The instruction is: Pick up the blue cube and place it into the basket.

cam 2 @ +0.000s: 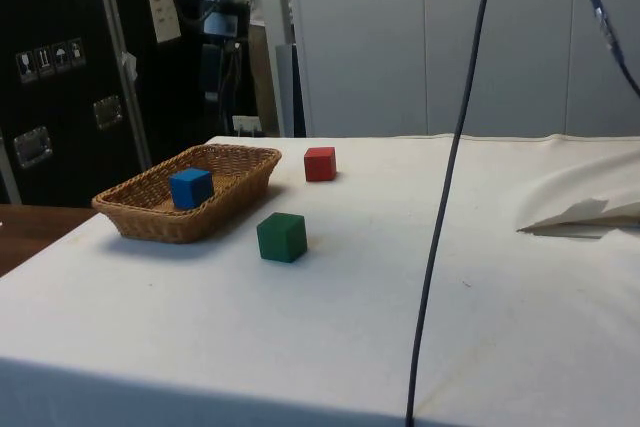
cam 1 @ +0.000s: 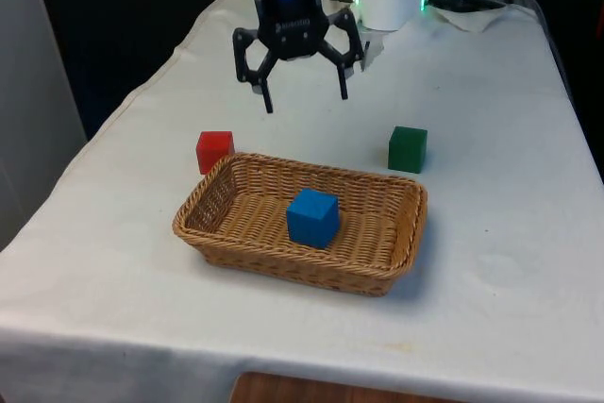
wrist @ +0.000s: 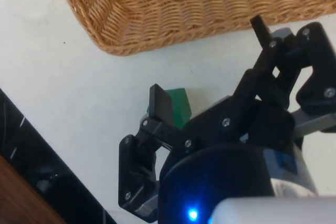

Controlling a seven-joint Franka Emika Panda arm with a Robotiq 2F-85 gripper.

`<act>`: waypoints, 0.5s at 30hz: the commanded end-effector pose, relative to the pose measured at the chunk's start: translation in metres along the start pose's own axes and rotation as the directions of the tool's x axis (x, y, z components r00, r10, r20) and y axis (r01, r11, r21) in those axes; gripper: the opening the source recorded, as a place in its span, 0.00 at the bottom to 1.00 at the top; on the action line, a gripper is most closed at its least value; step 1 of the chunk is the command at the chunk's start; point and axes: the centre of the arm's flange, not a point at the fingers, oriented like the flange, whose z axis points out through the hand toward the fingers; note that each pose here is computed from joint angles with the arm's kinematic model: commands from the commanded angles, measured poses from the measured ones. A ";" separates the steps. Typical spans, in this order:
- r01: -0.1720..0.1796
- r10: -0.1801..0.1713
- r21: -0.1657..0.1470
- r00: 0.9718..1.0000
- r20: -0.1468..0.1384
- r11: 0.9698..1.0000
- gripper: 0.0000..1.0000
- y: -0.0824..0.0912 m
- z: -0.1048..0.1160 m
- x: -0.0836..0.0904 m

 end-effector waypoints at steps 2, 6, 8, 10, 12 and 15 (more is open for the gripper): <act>0.000 0.000 -0.011 1.000 0.004 1.000 1.00 -0.002 -0.008 -0.005; 0.004 -0.004 -0.012 1.000 0.003 1.000 1.00 -0.006 -0.018 -0.013; 0.004 -0.004 -0.012 1.000 0.004 1.000 1.00 -0.006 -0.019 -0.015; 0.005 -0.005 -0.011 1.000 0.004 1.000 1.00 -0.007 -0.022 -0.018; 0.005 -0.005 -0.011 1.000 0.003 1.000 1.00 -0.008 -0.026 -0.021; 0.008 -0.008 -0.011 1.000 0.003 1.000 1.00 -0.011 -0.032 -0.028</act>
